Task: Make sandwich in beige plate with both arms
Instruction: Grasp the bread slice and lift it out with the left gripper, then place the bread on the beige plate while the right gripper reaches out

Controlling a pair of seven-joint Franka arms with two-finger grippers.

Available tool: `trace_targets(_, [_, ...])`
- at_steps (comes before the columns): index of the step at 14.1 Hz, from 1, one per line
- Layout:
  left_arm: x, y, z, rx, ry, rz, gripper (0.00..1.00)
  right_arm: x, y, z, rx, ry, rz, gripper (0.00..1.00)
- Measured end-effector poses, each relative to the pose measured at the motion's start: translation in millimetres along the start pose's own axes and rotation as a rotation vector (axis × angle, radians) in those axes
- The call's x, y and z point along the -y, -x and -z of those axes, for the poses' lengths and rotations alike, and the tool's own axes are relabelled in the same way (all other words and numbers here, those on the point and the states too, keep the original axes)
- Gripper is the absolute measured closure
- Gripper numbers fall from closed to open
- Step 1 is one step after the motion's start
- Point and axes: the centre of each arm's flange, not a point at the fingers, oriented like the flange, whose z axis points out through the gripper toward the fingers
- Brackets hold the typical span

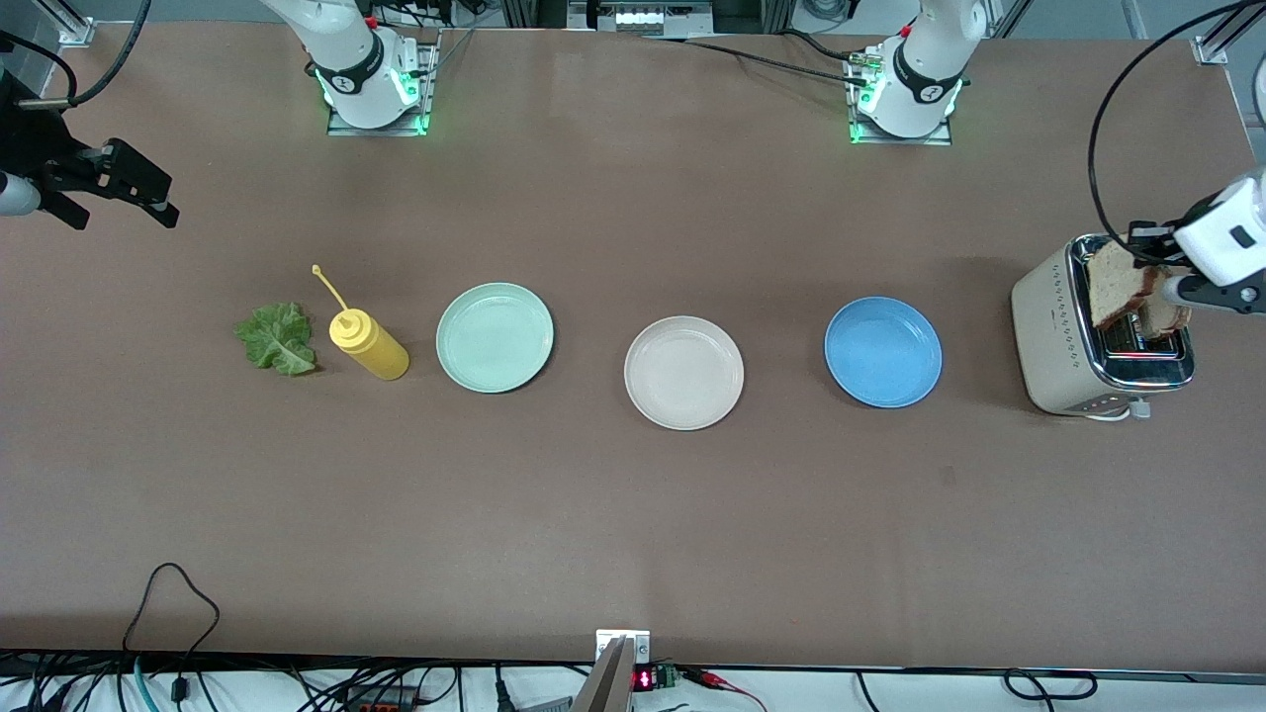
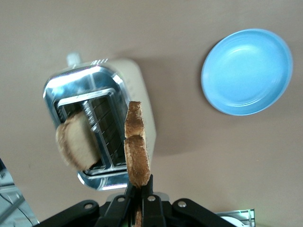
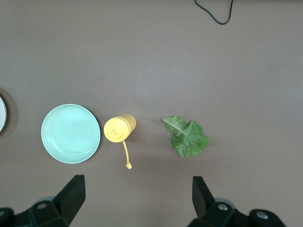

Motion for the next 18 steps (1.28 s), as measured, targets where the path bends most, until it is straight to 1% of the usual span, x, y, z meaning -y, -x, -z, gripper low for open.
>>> trace_targets(1, [-19.8,-6.8,4.3,-0.005,-0.005,-0.028,0.94,0.0,0.1,0.1,0.0,0.0,0.0,0.0])
trace_targets(2, [-39.7,-13.6,4.6,-0.006,0.008,-0.045,0.94,0.0,0.1,0.1,0.0,0.0,0.0,0.0])
trace_targets(3, [-59.1,-21.1,1.5,-0.009,0.055,-0.055,0.94,0.0,0.1,0.1,0.0,0.0,0.0,0.0])
trace_targets(4, [-74.8,-28.8,-4.9,-0.009,0.127,-0.062,0.94,0.0,0.2,0.1,0.0,0.0,0.0,0.0])
trace_targets(7, [-99.9,-59.7,-41.8,-0.006,0.39,-0.05,0.94,0.0,0.3,0.1,0.001,0.0,0.0,0.0])
trace_targets(9, [-118.9,-87.4,-70.3,-0.024,0.563,-0.026,0.94,0.0,0.3,0.1,0.001,0.0,0.0,0.0])
trace_targets(12, [-167.4,-125.9,-104.8,-0.053,0.821,0.02,0.94,0.0,0.4,0.0,0.002,0.0,0.0,0.0])
trace_targets(15, [-214.5,-153.7,-137.4,-0.059,1.062,0.084,0.94,0.0,0.5,-0.5,0.004,0.0,0.0,0.0])
trace_targets(16, [-224.9,-160.6,-148.7,-0.068,1.129,0.096,0.94,0.1,0.7,-1.1,0.006,0.0,0.0,0.0])
trace_targets(17, [-235.7,-166.5,-159.6,-0.089,1.18,0.093,0.94,0.0,0.8,-2.1,0.008,0.0,0.0,0.0])
trace_targets(18, [-248.4,-172.6,-173.4,-0.125,1.219,0.081,0.94,0.0,0.9,-3.4,0.01,0.0,0.0,0.0])
